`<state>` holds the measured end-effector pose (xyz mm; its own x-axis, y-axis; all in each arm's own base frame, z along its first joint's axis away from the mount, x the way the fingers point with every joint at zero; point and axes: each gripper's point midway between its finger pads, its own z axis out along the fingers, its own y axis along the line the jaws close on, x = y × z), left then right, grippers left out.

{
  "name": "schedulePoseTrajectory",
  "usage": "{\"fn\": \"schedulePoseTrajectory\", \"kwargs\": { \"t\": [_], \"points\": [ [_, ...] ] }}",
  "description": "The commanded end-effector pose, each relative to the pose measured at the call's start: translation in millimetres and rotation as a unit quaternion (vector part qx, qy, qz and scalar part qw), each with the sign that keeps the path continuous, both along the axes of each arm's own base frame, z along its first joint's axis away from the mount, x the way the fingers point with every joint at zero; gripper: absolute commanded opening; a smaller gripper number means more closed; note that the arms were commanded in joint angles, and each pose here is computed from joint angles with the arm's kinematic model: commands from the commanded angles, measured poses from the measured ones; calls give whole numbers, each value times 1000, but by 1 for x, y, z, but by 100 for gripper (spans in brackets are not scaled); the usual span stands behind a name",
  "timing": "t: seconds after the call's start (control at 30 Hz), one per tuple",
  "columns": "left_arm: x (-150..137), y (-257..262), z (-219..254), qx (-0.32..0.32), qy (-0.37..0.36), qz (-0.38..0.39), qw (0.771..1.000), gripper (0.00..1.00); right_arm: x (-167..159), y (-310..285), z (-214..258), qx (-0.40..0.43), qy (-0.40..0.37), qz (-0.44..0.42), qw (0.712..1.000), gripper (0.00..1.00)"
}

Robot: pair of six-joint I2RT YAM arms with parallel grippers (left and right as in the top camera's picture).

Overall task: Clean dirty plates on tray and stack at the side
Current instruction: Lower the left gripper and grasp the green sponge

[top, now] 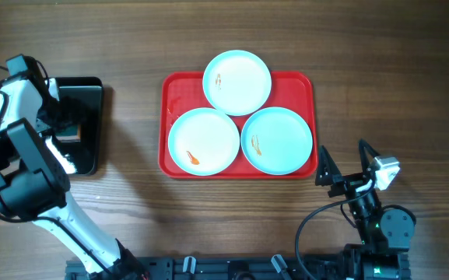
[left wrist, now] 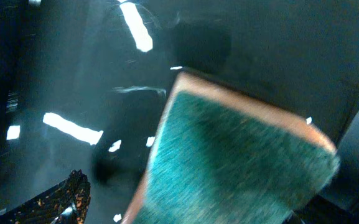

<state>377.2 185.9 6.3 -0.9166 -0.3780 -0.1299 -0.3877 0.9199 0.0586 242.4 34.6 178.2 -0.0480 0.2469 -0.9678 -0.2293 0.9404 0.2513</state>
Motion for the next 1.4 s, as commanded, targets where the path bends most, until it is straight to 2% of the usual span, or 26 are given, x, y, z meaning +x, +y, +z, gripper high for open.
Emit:
{"fn": "schedulePoseTrajectory", "kwargs": {
  "t": [0.0, 0.17, 0.33, 0.43, 0.6, 0.77, 0.9, 1.13, 1.2, 1.23, 1.3, 1.37],
  "points": [
    [9, -16, -8, -58, -23, -12, 998, 94, 0, 1, 1, 3, -1, 4, 1000, 100],
    [11, -18, -9, -64, -27, -18, 997, 95, 0, 1, 1, 4, -1, 4, 1000, 100],
    [7, -20, -10, -64, -19, -40, 997, 91, 0, 1, 1, 3, -1, 4, 1000, 100],
    [4, -17, -11, -55, -12, -39, 998, 86, 0, 1, 1, 3, -1, 4, 1000, 100],
    [-16, 1, -12, 0, 42, -30, 999, 77, 0, 1, 1, 3, -1, 4, 1000, 100],
    [-21, 0, -13, -2, 51, -30, 998, 77, 0, 1, 1, 3, -1, 4, 1000, 100],
    [-24, -1, -15, -4, 55, -30, 998, 66, 0, 1, 1, 3, -1, 4, 1000, 100],
    [-22, -1, -14, -2, 51, -30, 998, 62, 0, 1, 1, 3, -1, 4, 1000, 100],
    [-21, 0, -14, -1, 50, -30, 998, 48, 0, 1, 1, 3, -1, 4, 1000, 100],
    [-21, 0, -14, -1, 50, -30, 998, 35, 0, 1, 1, 3, -1, 4, 1000, 100],
    [-21, 0, -14, -1, 50, -30, 998, 18, 0, 1, 1, 3, -1, 4, 1000, 100],
    [-22, 0, -14, -2, 50, -26, 998, 15, 0, 1, 1, 3, -1, 4, 1000, 100]
  ]
}}
